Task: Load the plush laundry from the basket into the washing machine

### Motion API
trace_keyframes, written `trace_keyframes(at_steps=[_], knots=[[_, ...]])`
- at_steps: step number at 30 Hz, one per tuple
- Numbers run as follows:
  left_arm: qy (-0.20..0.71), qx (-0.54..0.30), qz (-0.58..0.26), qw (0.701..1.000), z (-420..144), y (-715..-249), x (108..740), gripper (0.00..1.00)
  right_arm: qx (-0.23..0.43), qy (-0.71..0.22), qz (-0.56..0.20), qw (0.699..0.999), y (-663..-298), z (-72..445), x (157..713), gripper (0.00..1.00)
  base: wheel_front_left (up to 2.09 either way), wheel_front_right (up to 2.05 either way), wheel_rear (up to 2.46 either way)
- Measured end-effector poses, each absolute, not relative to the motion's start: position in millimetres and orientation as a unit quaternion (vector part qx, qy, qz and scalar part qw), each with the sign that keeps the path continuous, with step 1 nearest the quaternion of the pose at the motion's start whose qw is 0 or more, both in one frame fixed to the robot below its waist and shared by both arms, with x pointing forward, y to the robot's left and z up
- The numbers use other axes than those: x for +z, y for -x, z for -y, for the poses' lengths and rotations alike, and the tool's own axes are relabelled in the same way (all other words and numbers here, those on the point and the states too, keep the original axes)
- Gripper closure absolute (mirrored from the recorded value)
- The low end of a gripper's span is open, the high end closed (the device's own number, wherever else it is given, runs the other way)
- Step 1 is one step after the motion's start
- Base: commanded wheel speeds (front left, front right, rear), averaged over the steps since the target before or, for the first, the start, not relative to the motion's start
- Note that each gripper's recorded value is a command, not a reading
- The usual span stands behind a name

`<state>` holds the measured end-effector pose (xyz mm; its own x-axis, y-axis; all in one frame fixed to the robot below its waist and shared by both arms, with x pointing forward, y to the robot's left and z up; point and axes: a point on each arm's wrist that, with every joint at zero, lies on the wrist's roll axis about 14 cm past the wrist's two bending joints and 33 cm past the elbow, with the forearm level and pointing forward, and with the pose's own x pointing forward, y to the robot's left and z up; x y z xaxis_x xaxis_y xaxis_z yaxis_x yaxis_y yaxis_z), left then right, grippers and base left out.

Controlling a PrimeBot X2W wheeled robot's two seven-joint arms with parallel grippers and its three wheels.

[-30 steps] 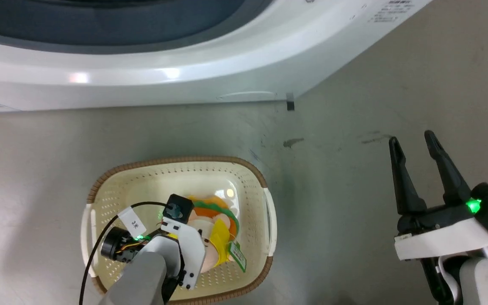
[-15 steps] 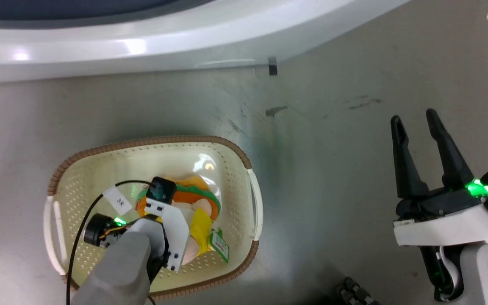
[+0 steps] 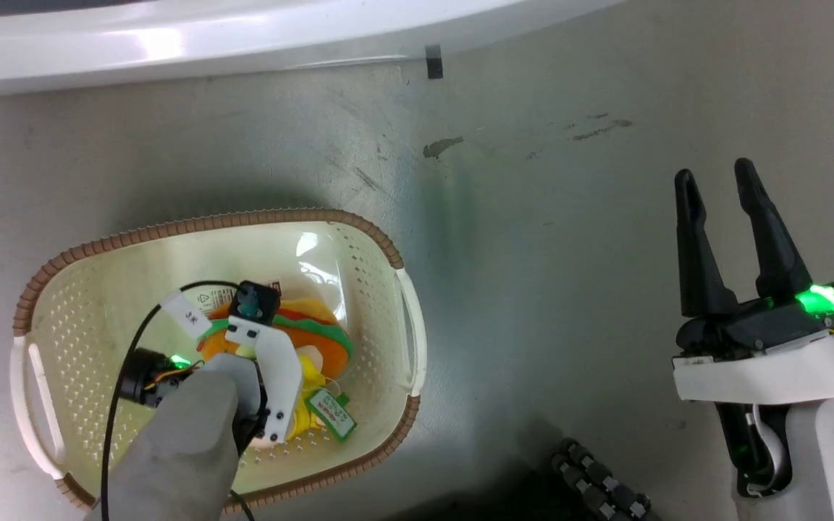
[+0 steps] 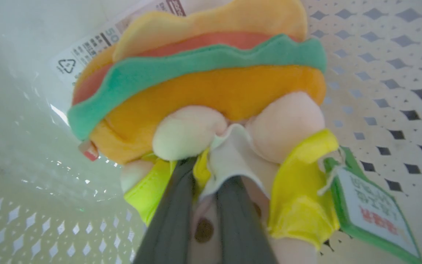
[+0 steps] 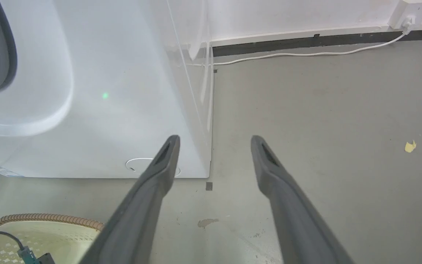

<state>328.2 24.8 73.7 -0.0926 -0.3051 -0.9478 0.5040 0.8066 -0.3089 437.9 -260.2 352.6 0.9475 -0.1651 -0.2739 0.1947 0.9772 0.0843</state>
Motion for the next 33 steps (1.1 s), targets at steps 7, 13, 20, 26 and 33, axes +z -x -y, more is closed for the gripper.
trace_keyframes(at_steps=[7,13,20,26,33], knots=[[-0.056,-0.282,-0.649,0.704,-24,-339,95,1.0,-0.091,-0.054,-0.1,0.989,-441,262,376,0.0,0.0,0.0,0.0],[-0.021,-0.277,-0.581,0.765,-18,-355,139,1.0,-0.084,-0.038,-0.056,0.994,-437,260,415,0.0,0.0,0.0,0.0],[0.013,-0.255,-0.477,0.841,-26,-372,204,1.0,-0.068,-0.029,-0.01,0.997,-419,248,459,0.0,0.0,0.0,0.0],[0.057,-0.22,-0.371,0.9,-35,-400,270,1.0,-0.051,-0.031,0.032,0.998,-405,236,492,0.0,0.0,0.0,0.0],[0.108,-0.166,-0.156,0.968,-60,-473,394,1.0,-0.019,-0.041,0.063,0.997,-406,215,513,0.0,0.0,0.0,0.0]])
